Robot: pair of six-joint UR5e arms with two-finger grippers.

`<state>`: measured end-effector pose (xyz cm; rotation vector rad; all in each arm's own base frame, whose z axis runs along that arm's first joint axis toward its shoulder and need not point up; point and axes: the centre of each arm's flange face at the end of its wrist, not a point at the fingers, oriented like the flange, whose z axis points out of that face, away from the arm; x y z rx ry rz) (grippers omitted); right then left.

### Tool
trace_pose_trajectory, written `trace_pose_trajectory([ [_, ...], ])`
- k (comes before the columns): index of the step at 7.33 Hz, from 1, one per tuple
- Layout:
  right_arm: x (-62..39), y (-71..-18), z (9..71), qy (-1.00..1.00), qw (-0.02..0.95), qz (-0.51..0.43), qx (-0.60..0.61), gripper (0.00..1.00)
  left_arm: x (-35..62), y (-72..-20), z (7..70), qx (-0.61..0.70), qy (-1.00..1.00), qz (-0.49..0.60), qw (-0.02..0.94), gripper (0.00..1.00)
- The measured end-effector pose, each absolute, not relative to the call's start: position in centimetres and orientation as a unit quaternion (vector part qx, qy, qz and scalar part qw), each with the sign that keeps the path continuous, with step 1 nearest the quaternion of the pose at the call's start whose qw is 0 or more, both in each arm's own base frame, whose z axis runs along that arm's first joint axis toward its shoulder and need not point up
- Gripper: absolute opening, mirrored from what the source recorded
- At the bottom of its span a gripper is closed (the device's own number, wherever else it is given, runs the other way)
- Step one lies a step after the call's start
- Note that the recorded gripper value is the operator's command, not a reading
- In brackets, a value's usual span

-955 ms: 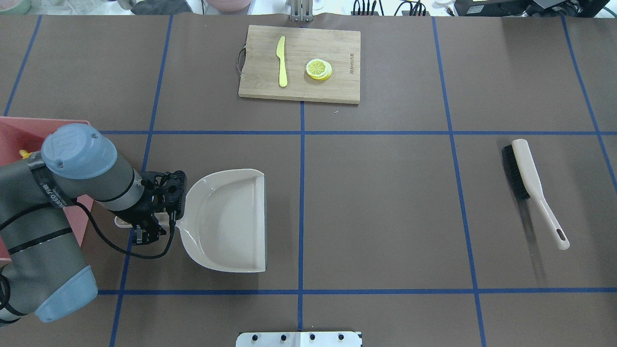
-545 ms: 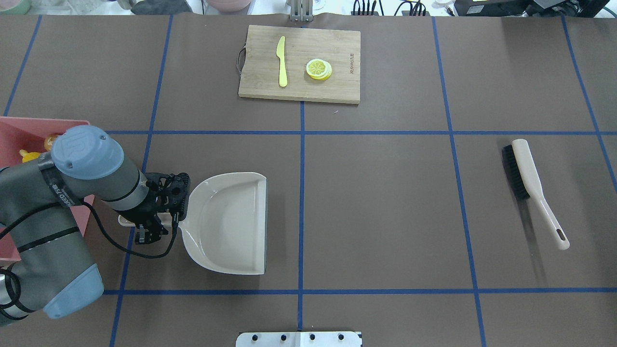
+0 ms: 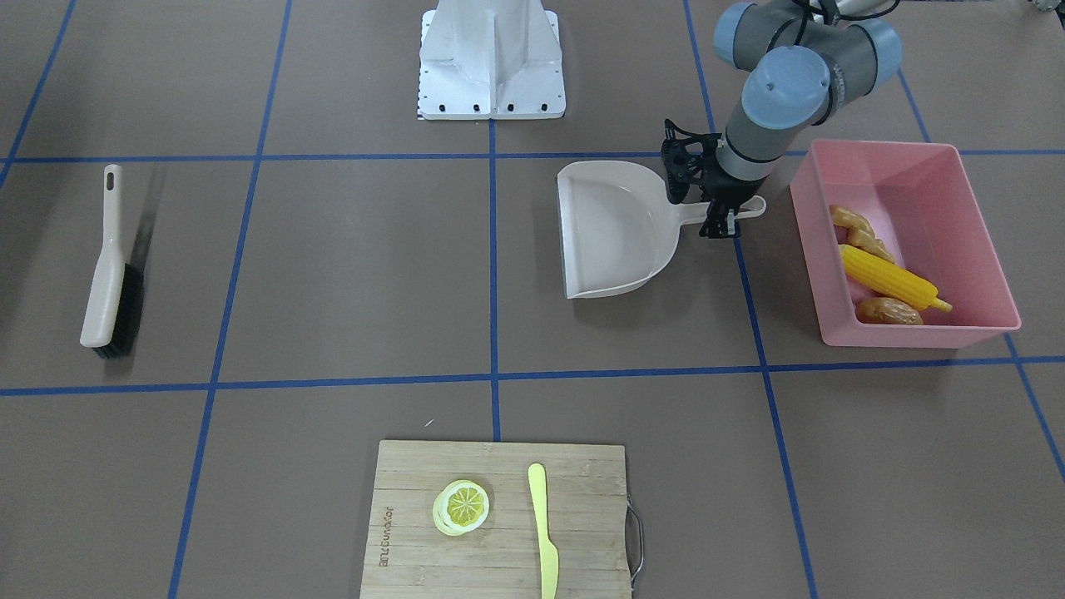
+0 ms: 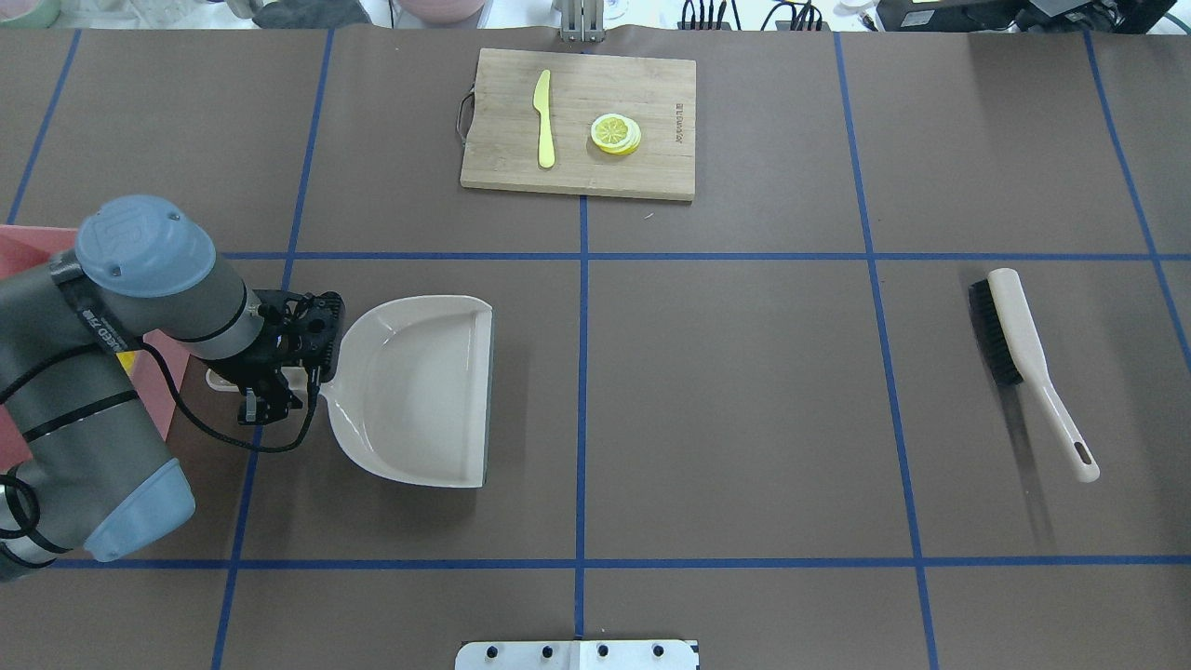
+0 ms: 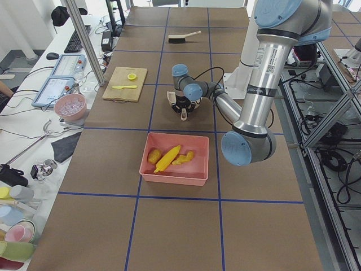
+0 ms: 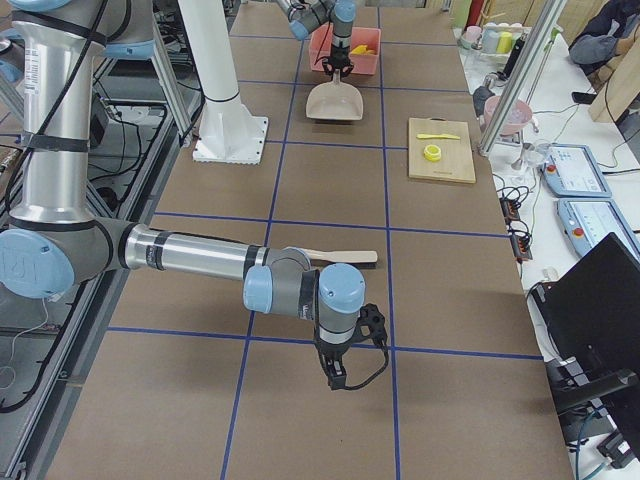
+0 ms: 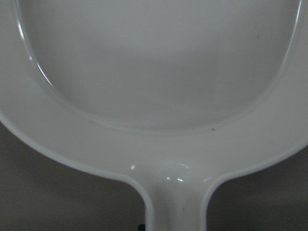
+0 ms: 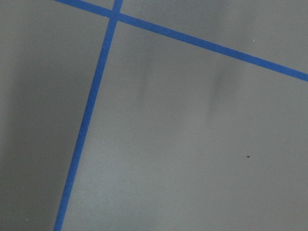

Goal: Sweep and dump trash into bin
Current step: 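Bring the empty dustpan back and set it on the table with the left gripper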

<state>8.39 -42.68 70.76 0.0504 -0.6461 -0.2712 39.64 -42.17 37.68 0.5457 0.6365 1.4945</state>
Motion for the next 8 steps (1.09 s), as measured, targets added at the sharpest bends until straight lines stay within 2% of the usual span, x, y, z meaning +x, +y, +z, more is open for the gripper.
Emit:
trace_pose_trajectory([
  [4, 8.4, -42.6, 70.8, -0.317, 0.939, -0.132, 0.024, 1.00, 40.3, -46.4, 37.6, 0.245, 0.267, 0.658, 0.660, 0.00],
  [5, 8.4, -42.6, 70.8, -0.317, 0.939, -0.133, 0.024, 1.00, 40.7, -47.0, 37.7, 0.243, 0.266, 0.659, 0.660, 0.09],
  [6, 8.4, -42.6, 70.8, -0.317, 0.939, -0.132, 0.024, 1.00, 40.8, -47.4, 37.8, 0.241, 0.266, 0.658, 0.662, 0.39],
  [7, 8.4, -42.6, 70.8, -0.317, 0.939, -0.132, 0.024, 1.00, 40.8, -47.8, 37.5, 0.242, 0.265, 0.657, 0.663, 0.83],
  [8, 8.4, -42.6, 70.8, -0.317, 0.939, -0.132, 0.024, 1.00, 40.8, -48.1, 37.2, 0.244, 0.265, 0.656, 0.663, 0.98],
])
